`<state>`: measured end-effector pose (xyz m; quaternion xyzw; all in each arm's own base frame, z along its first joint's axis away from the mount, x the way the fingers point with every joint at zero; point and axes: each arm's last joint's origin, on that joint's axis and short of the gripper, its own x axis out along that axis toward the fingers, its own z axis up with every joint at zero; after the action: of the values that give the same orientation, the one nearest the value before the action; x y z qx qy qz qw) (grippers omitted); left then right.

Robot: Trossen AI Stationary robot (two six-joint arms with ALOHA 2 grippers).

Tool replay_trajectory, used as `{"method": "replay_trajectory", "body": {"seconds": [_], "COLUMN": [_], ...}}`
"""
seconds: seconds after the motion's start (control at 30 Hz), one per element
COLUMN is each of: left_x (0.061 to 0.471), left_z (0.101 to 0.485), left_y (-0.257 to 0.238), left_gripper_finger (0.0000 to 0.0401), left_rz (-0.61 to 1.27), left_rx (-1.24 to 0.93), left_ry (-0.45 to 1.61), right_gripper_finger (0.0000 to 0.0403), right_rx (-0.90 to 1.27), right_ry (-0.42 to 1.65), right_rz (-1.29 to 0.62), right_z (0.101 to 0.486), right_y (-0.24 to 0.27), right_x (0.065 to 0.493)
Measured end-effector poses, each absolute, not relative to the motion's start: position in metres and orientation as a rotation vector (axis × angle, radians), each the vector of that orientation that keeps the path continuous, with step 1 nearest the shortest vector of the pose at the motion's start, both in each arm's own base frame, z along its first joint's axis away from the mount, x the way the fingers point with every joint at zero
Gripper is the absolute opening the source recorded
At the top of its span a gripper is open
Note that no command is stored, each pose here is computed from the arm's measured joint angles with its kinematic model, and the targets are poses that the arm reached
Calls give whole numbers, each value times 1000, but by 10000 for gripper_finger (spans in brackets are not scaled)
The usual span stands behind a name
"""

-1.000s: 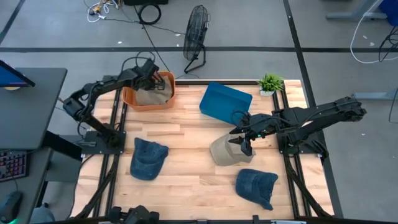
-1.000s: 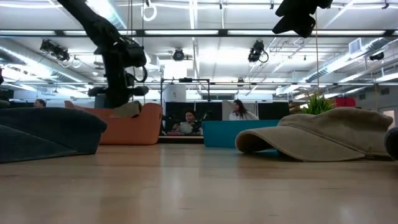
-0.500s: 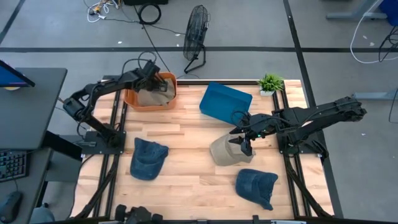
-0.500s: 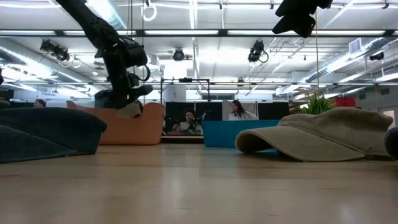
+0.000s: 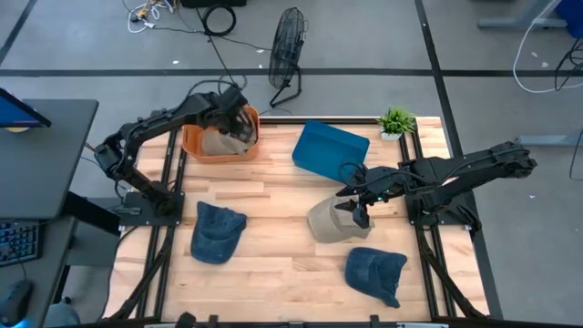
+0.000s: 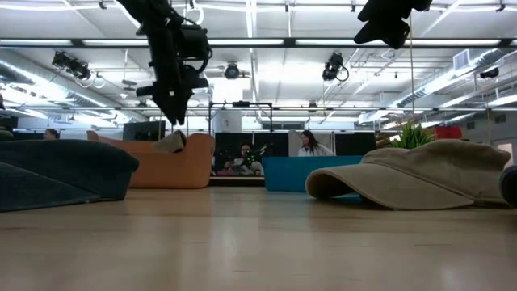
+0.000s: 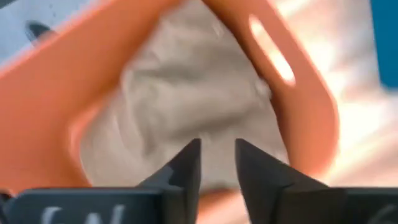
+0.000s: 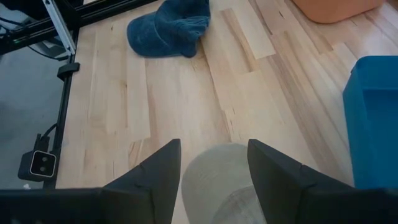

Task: Pick & Place hat
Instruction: Put the bottom brown cap into the orange bin

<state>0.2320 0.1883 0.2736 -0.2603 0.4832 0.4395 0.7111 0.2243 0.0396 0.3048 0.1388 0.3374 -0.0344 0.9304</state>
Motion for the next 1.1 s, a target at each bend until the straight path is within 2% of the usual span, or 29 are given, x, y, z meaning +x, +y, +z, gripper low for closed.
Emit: {"method": "replay_trajectory", "body": {"seconds": [0.13, 0.2, 0.3, 0.53, 0.77, 0.97, 1.1], "left_x": [238, 237, 240, 259, 251, 250, 242], "left_z": [272, 271, 271, 251, 234, 235, 236], "left_y": [160, 146, 130, 118, 135, 163, 178], "left_gripper_finger": [24, 9, 4, 2, 1, 1, 1], "left_rz": [958, 1015, 1062, 948, 991, 1009, 1042], "left_rx": [-554, -542, -528, -554, -617, -620, -641], "left_ry": [1194, 1252, 1278, 1150, 1113, 956, 936], "right_gripper_finger": [190, 190, 190, 190, 190, 190, 190], "right_rx": [284, 284, 284, 280, 282, 284, 285], "right_ry": [691, 691, 691, 691, 691, 691, 687], "right_rz": [-71, -71, -70, -69, -70, -71, -85], "right_z": [305, 305, 305, 305, 305, 305, 305], "right_y": [40, 40, 40, 40, 40, 40, 39], "right_x": [224, 224, 224, 224, 224, 224, 224]}}
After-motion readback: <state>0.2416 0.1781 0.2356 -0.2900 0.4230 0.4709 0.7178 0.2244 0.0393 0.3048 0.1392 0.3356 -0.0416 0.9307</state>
